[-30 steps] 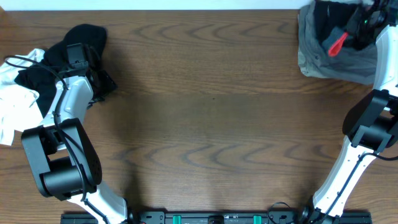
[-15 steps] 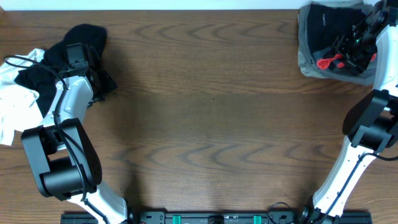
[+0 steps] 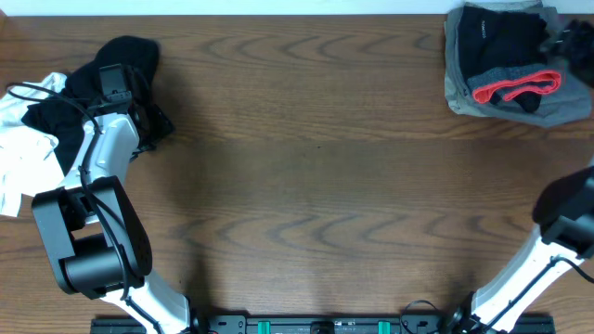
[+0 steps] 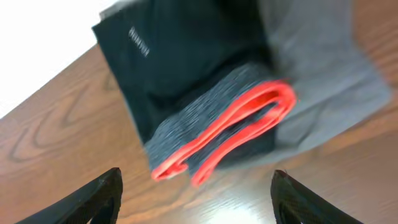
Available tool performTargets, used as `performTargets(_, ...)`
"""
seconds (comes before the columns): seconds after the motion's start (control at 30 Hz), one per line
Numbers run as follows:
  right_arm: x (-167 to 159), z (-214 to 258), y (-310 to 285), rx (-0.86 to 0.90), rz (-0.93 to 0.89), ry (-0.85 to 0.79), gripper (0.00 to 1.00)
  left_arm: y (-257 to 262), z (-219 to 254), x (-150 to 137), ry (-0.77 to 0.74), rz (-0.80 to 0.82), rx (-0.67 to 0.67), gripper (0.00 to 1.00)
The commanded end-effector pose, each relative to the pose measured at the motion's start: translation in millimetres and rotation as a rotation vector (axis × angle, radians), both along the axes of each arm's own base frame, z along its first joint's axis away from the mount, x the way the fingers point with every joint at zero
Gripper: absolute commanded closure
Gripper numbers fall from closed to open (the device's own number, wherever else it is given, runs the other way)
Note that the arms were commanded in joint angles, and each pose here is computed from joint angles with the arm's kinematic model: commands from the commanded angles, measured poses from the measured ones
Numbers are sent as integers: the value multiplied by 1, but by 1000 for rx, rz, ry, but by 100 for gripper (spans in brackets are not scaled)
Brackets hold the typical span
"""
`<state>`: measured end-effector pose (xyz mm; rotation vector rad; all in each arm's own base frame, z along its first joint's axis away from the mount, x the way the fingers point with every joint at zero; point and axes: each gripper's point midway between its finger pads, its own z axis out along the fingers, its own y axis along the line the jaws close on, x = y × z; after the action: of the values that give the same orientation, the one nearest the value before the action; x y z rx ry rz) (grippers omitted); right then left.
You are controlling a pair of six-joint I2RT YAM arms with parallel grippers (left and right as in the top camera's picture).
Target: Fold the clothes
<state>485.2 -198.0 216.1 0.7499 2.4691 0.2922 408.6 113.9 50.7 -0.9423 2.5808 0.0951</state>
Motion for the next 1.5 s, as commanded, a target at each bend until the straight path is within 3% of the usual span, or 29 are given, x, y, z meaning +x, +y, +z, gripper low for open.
performTargets(0.0,2,-34,-8,71,116,-7,27,-2,-6,-3,17,-8,-1,27)
performTargets(0.17,5,-79,-22,112,200,1,30,-2,-6,-3,17,-8,-1,27)
performTargets(0.33,17,-117,-31,118,249,-18,42,-2,-6,-4,21,-8,-1,27)
performTargets(0.93,52,-122,-47,10,265,-130,43,-2,-7,-6,28,-8,-3,27)
performTargets(1.0,51,-128,-47,16,263,-117,53,-2,-7,-6,28,-8,-3,27)
performTargets(1.1,39,-147,-50,17,232,-31,81,-2,-7,-6,28,-8,-3,27)
performTargets(1.2,23,-165,-52,33,209,62,99,-2,-7,-6,28,-8,-3,27)
performTargets(1.37,1,-177,-58,41,160,169,98,-2,-7,-6,28,-8,-3,27)
performTargets(1.47,-17,-181,-74,60,-2,253,99,-2,-7,-6,29,-8,-3,27)
